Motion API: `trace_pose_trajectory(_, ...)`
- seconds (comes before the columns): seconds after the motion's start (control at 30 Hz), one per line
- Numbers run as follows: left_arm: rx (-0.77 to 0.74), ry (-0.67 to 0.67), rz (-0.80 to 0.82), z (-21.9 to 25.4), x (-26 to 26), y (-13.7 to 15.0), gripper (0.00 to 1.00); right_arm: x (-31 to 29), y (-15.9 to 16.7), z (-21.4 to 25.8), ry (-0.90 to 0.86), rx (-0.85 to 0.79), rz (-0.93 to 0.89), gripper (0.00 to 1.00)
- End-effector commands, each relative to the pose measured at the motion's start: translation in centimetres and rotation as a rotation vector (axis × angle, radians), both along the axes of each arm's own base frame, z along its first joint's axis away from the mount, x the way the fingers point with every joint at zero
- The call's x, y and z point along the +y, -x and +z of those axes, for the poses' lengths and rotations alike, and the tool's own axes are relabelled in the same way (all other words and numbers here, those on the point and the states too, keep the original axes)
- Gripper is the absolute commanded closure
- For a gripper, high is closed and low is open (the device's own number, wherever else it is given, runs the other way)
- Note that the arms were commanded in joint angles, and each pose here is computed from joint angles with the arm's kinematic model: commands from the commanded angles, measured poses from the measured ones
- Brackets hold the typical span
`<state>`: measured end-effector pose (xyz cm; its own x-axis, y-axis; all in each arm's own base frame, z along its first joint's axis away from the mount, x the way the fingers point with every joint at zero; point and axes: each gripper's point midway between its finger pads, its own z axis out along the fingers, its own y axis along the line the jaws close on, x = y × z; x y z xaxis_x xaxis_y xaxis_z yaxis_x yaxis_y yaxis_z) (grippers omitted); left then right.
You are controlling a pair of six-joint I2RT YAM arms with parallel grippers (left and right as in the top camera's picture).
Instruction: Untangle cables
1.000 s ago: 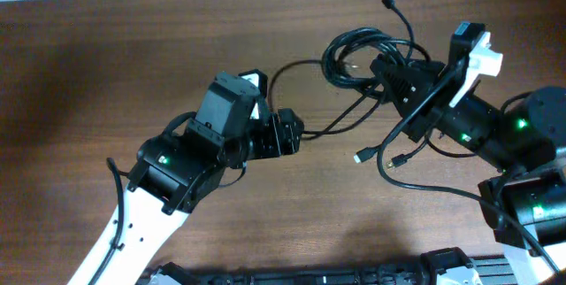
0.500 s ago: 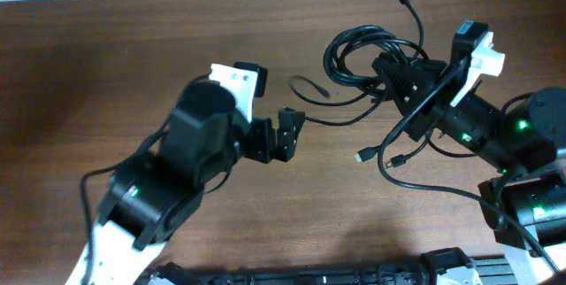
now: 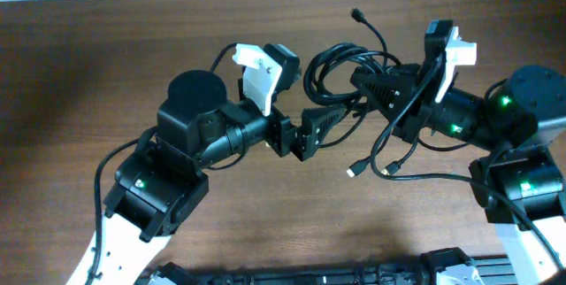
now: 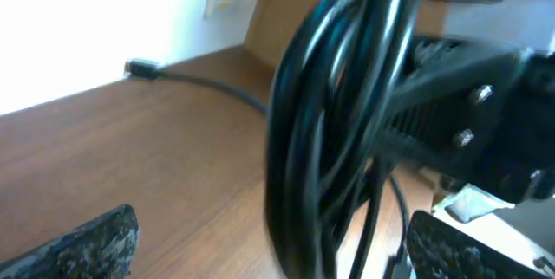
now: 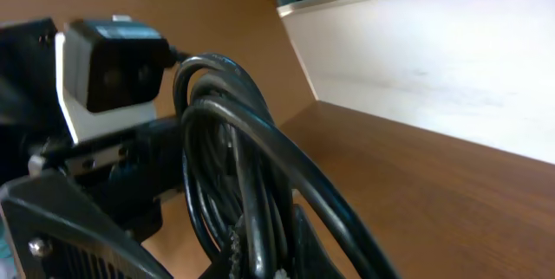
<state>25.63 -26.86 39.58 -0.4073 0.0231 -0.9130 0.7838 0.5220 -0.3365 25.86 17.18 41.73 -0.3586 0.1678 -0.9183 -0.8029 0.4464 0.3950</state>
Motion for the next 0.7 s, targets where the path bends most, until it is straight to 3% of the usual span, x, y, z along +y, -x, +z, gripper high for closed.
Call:
trace_pose_trajectory(0.0, -0.021, 0.045, -0.029, 1.3, -0.3, 0.3, 0.01, 0.7, 1.1, 0.6, -0.007, -0.007, 0.091, 0.96)
trace_pose_trajectory(0.07, -0.025, 0.048, -0.029, 1.4, -0.3, 0.2, 0.01, 0.9, 1.1, 0.3, -0.007, 0.003, 0.114, 0.96)
trace_pose_trajectory(0.1, -0.023, 0.047, -0.029, 1.3, -0.4, 0.2, 0.09, 1.0, 1.2, 0.3, -0.007, 0.004, 0.12, 0.96)
trace_pose_trajectory(0.13, -0.021, 0.045, -0.029, 1.2, -0.4, 0.1, 0.3, 1.0, 1.2, 0.3, -0.007, 0.005, 0.126, 0.96)
trace_pose_trajectory(0.17, -0.017, 0.042, -0.029, 1.0, -0.5, 0.0, 0.58, 1.1, 1.3, 0.3, -0.008, 0.006, 0.133, 0.96)
trace_pose_trajectory(0.2, -0.014, 0.041, -0.029, 0.9, -0.6, -0.1, 0.72, 1.1, 1.4, 0.3, -0.008, 0.006, 0.133, 0.96)
trace_pose_trajectory(0.3, -0.009, 0.037, -0.028, 0.7, -0.7, -0.2, 0.94, 1.1, 1.3, 0.3, -0.007, 0.006, 0.132, 0.95)
trace_pose_trajectory(0.33, -0.009, 0.037, -0.028, 0.7, -0.6, -0.2, 1.0, 1.1, 1.2, 0.2, -0.007, 0.01, 0.132, 0.86)
trace_pose_trajectory(0.4, -0.011, 0.033, -0.009, 0.7, -0.5, -0.5, 1.0, 1.1, 0.7, -0.2, -0.005, 0.021, 0.129, 0.5)
trace_pose_trajectory(0.43, -0.011, 0.022, 0.031, 0.5, -0.1, -1.1, 1.0, 1.0, 0.2, -0.6, 0.001, 0.03, 0.121, 0.23)
trace_pose_trajectory(0.47, -0.005, 0.006, 0.091, 0.1, 0.5, -1.9, 1.0, 1.0, -0.3, -1.2, 0.018, 0.031, 0.106, 0.04)
trace_pose_trajectory(0.5, 0.008, -0.005, 0.141, -0.3, 1.1, -2.5, 1.0, 0.8, -0.9, -1.8, 0.026, 0.057, 0.077, 0.01)
trace_pose_trajectory(0.53, 0.037, -0.048, 0.29, -1.4, 2.9, -4.1, 1.0, -0.3, -2.9, -4.0, 0.056, 0.155, -0.058, 0.01)
trace_pose_trajectory(0.67, 0.037, -0.055, 0.307, -1.6, 3.2, -4.3, 1.0, -1.5, -4.3, -5.3, 0.085, 0.204, -0.172, 0.01)
